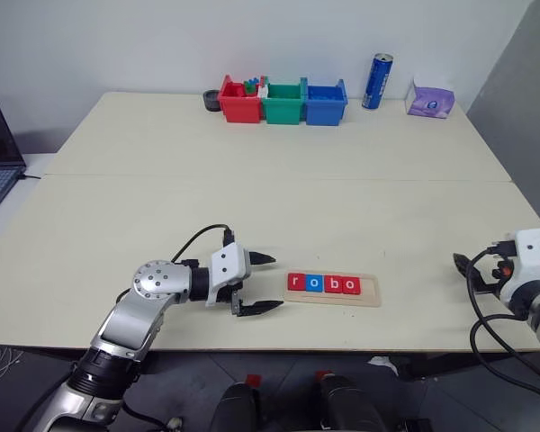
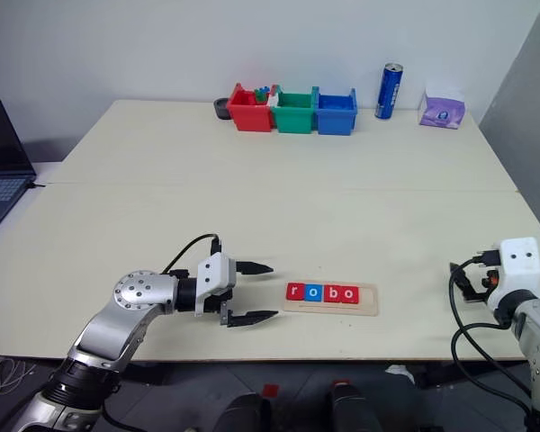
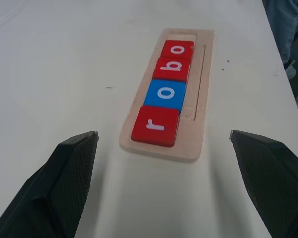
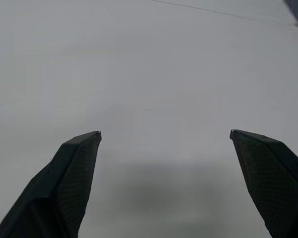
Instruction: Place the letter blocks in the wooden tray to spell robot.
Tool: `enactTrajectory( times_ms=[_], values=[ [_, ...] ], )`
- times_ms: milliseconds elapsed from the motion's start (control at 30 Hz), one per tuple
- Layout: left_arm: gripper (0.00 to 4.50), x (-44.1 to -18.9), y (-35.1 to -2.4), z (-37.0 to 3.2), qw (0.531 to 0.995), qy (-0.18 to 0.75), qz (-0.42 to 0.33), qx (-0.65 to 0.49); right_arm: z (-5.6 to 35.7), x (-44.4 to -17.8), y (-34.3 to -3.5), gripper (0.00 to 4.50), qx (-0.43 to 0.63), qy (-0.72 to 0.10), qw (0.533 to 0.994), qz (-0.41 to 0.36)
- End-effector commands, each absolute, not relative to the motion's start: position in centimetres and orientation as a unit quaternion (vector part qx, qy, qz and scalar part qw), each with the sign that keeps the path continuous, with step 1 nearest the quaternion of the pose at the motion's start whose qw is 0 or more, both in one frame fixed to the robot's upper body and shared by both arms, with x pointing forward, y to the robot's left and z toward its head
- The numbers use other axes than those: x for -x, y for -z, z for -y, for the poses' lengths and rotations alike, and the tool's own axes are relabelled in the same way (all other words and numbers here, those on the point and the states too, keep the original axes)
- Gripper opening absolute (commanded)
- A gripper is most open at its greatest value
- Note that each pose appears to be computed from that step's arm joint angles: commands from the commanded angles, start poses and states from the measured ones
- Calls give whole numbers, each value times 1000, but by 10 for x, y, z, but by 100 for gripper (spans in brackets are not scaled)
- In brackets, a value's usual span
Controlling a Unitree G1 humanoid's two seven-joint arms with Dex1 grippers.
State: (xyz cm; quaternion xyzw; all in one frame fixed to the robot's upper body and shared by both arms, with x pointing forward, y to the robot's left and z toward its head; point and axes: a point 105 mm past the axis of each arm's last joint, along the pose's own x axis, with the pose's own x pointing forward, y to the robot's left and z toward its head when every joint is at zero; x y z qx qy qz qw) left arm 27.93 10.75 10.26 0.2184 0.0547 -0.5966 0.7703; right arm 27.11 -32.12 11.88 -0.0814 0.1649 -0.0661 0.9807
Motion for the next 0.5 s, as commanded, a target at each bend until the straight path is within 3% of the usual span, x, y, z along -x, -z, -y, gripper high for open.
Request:
enactTrajectory(
  times_ms=[33, 100, 267, 500],
  values=[
    [450, -277, -112, -100, 760, 608, -32, -227, 347, -266, -130, 447, 83, 151, 976, -131],
    [450, -277, -111, -99, 758, 610, -32, -230, 365, -261, -125, 447, 77, 211, 966, -124],
    [450, -276, -111, -98, 755, 612, -32, -231, 388, -262, -114, 447, 64, 270, 953, -119],
    [450, -276, -112, -95, 753, 615, -29, -232, 399, -280, -95, 447, 25, 237, 959, -153]
  ],
)
